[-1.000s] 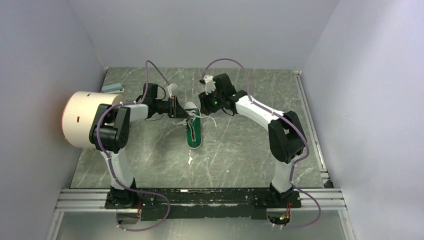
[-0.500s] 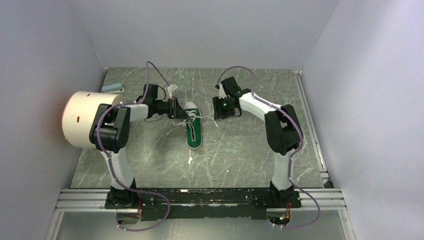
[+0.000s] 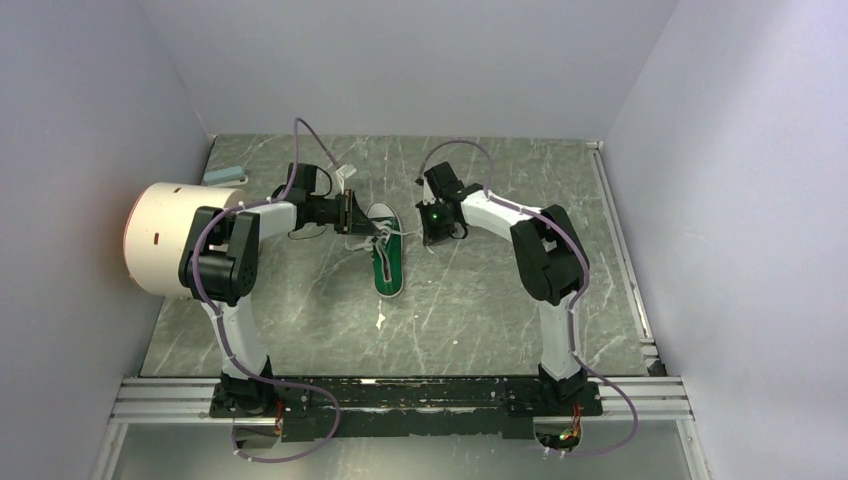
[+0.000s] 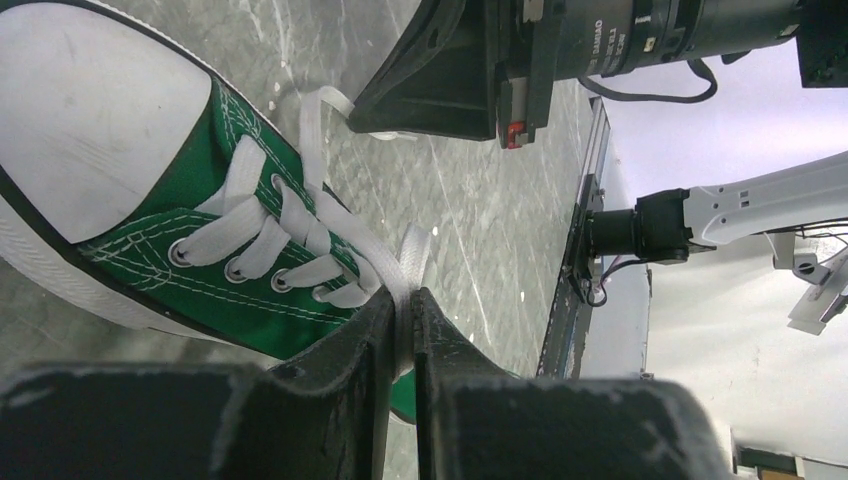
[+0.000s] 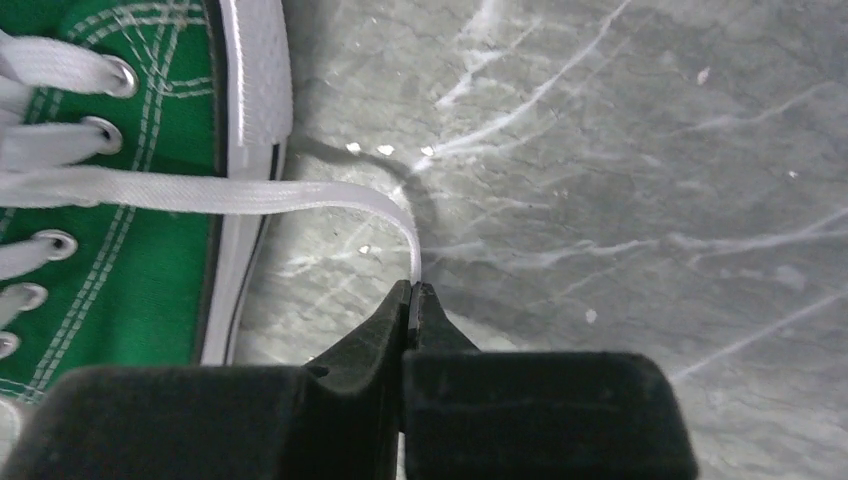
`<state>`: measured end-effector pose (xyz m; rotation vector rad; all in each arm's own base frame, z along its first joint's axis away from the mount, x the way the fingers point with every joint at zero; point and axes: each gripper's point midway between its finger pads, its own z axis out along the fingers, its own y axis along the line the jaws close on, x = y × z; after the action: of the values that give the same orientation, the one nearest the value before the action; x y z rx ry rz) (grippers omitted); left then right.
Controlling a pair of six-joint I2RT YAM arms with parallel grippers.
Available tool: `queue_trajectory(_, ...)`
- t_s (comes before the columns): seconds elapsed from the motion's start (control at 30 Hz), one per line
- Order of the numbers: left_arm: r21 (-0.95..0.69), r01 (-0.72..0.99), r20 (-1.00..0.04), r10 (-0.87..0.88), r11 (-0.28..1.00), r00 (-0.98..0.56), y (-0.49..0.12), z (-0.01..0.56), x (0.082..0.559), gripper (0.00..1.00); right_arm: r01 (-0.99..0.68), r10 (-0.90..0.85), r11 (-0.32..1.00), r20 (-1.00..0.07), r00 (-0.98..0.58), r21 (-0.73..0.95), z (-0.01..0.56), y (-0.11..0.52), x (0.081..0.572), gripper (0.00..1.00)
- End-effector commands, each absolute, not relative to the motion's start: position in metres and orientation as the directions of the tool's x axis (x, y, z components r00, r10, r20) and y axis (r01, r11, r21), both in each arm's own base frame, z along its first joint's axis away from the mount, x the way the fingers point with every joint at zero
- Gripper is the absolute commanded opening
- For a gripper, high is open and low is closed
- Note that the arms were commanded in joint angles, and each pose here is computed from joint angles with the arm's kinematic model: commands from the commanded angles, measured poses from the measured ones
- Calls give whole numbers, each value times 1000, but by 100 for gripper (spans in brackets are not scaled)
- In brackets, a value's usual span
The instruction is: Tie the shoes
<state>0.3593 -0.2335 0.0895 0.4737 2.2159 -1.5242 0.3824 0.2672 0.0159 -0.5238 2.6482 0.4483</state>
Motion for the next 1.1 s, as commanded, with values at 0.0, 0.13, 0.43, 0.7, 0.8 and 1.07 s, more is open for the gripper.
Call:
queue_trajectory(0.0,-782,520,-530,74,345,-845,-235,99,359,17,-358,-141,859,-502,-853,365,46,286,405,0)
queue_trajectory(0.13,-783,529,-539,67,328,-840,-236,105,359,17,-348,28,720,-527,-850,600,98,321,419,0)
queue_trajectory(0.43,-788,528,-539,61,317,-840,-237,108,360,17,-152,266,446,-293,-918,882,123,363,409,0)
queue_trajectory(0.7,-788,537,-546,62,301,-836,-238,107,356,17,-129,320,399,-269,-908,908,121,381,407,0)
queue_trajectory(0.8,-788,538,-546,62,299,-835,-238,107,355,17,-133,320,420,-284,-904,898,116,385,413,0)
queue_trajectory(1.07,-788,534,-542,65,306,-838,-237,105,356,16,-62,311,430,-212,-926,901,106,383,394,0)
